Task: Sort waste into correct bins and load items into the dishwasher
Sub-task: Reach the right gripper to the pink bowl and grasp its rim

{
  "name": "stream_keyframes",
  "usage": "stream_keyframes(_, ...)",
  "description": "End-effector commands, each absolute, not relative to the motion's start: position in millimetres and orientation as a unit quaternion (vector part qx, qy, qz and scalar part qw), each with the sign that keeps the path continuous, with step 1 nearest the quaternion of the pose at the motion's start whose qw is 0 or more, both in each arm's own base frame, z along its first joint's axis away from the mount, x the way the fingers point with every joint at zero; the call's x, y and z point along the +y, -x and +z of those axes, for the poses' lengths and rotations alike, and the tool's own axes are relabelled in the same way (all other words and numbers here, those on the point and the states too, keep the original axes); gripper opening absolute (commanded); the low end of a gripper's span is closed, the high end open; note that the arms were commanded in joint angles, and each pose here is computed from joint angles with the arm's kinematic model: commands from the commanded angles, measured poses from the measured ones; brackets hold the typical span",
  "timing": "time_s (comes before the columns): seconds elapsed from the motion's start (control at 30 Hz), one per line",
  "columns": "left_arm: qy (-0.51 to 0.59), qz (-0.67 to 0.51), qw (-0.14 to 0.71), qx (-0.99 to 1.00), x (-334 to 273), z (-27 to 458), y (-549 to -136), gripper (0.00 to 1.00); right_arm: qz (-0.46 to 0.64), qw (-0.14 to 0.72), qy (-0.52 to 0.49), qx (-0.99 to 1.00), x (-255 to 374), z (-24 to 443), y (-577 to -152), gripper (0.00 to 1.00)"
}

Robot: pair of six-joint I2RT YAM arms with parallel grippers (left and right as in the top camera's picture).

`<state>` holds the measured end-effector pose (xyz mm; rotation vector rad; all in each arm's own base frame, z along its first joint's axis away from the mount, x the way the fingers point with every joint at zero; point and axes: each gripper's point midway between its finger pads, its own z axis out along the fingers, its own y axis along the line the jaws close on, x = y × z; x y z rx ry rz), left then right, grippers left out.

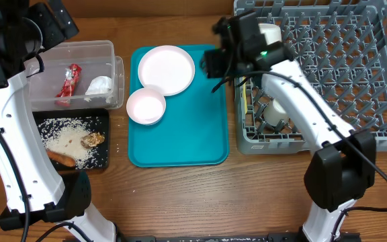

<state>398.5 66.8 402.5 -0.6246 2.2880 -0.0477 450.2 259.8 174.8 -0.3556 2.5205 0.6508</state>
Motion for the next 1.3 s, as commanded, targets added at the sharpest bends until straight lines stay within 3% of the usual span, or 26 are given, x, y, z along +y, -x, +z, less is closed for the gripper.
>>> stream_keyframes(0.0,0.253,-0.015,0.375,0.892,70,401,-401,1.0,0.296,0.178,0.141,0.928,306,147,-414,0.56)
stream_keyframes(0.23,0.253,-0.015,0.375,0.892,70,401,-401,1.0,0.294,0.112,0.112,0.942,343,102,-389,0.46)
stream_keyframes(0.4,0.253,-0.015,0.375,0.892,70,401,-401,1.0,0.269,0.11,0.055,0.955,354,77,-391,0.46)
stream_keyframes(0.73,0.253,-0.015,0.375,0.892,70,401,-401,1.0,0.259,0.103,0.041,0.96,381,28,-388,0.46)
stream_keyframes(0.87,0.253,-0.015,0.375,0.892,70,401,-401,1.0,0.254,0.097,0.039,0.962,377,26,-387,0.28)
stream_keyframes(0.97,0.253,-0.015,0.375,0.892,70,401,-401,1.0,0.248,0.094,0.036,0.963,374,26,-387,0.05)
stream_keyframes(1.13,0.253,-0.015,0.375,0.892,70,401,-401,1.0,0.242,0.091,0.027,0.966,363,36,-387,0.04)
stream_keyframes(1.27,0.252,-0.016,0.375,0.892,69,401,-401,1.0,0.234,0.124,0.034,0.964,344,72,-397,0.04)
